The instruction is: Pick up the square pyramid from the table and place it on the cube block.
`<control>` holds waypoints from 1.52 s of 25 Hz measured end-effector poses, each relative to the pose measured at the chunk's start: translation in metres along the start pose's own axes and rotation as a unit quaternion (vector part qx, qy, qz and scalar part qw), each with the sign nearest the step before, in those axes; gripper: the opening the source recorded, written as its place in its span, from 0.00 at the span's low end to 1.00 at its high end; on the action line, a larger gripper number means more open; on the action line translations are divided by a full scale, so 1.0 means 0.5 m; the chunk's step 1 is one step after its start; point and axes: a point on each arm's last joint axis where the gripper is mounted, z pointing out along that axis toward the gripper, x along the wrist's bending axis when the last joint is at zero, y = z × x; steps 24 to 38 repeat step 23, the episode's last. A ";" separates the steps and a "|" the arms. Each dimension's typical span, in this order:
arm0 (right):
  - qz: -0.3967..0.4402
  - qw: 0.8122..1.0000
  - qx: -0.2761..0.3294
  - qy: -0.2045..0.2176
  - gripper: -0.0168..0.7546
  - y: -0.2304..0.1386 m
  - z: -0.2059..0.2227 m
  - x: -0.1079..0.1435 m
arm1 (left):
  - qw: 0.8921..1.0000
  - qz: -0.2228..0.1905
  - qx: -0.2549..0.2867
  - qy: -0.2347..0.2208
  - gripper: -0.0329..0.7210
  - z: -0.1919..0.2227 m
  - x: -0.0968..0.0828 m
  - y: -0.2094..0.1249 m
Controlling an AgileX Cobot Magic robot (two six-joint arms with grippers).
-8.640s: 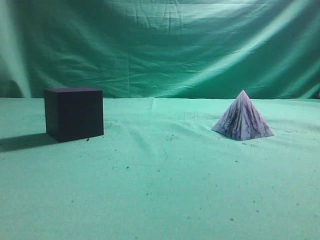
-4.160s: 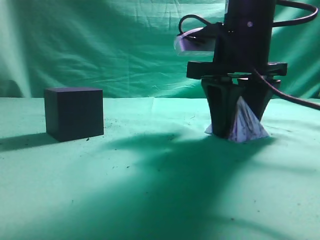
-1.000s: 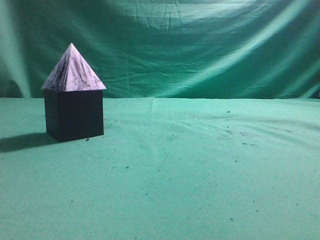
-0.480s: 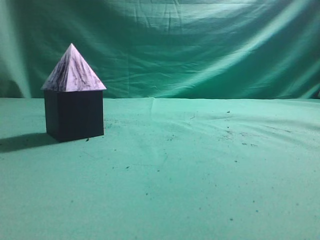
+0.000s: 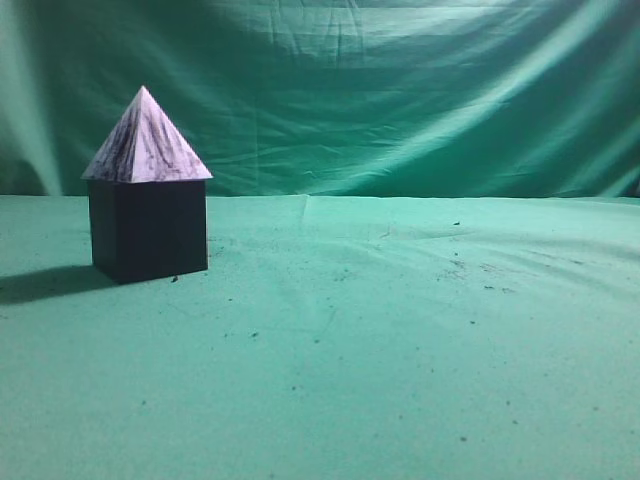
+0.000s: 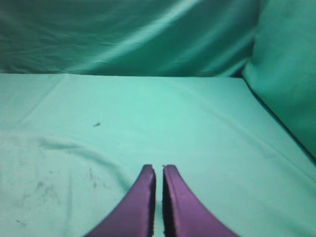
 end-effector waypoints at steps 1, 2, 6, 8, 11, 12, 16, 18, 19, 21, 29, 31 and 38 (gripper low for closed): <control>0.001 1.000 0.004 -0.002 0.02 -0.017 0.002 0.000 | 1.000 0.000 0.000 0.000 0.04 0.000 0.000 0.000; 0.001 1.000 0.015 -0.003 0.02 -0.037 0.008 0.000 | 1.000 0.000 0.000 0.000 0.04 0.000 0.000 0.000; 0.008 0.999 0.054 -0.002 0.02 -0.071 0.014 0.001 | 1.000 0.000 0.000 0.000 0.04 0.000 0.000 0.000; 0.009 0.998 0.057 -0.002 0.02 -0.073 0.014 0.002 | 1.000 0.000 0.000 0.000 0.04 0.000 0.000 0.000; 0.011 0.998 0.060 -0.001 0.02 -0.074 0.014 0.002 | 1.000 0.000 0.000 0.000 0.04 0.000 0.000 0.000; 0.011 0.998 0.060 -0.001 0.02 -0.074 0.014 0.002 | 1.000 0.000 0.000 0.000 0.04 0.000 0.000 0.000; 0.011 0.998 0.059 -0.001 0.02 -0.074 0.014 0.002 | 1.000 0.000 0.000 0.000 0.04 0.000 0.000 0.000; 0.012 0.998 0.059 -0.001 0.02 -0.074 0.014 0.002 | 1.000 0.000 0.000 0.000 0.04 0.000 0.000 0.000; 0.012 0.998 0.059 -0.001 0.02 -0.074 0.014 0.002 | 1.000 0.000 0.000 0.000 0.04 0.000 0.000 0.000; 0.012 0.998 0.059 -0.001 0.02 -0.074 0.014 0.002 | 1.000 0.000 0.000 0.000 0.04 0.000 0.000 0.000; 0.012 0.998 0.059 -0.001 0.02 -0.074 0.014 0.002 | 1.000 0.000 0.000 0.000 0.04 0.000 0.000 0.000; 0.012 0.998 0.059 -0.001 0.02 -0.074 0.014 0.002 | 1.000 0.000 0.000 0.000 0.04 0.000 0.000 0.000; 0.012 0.998 0.059 -0.001 0.02 -0.074 0.014 0.002 | 1.000 0.000 0.000 0.000 0.04 0.000 0.000 0.000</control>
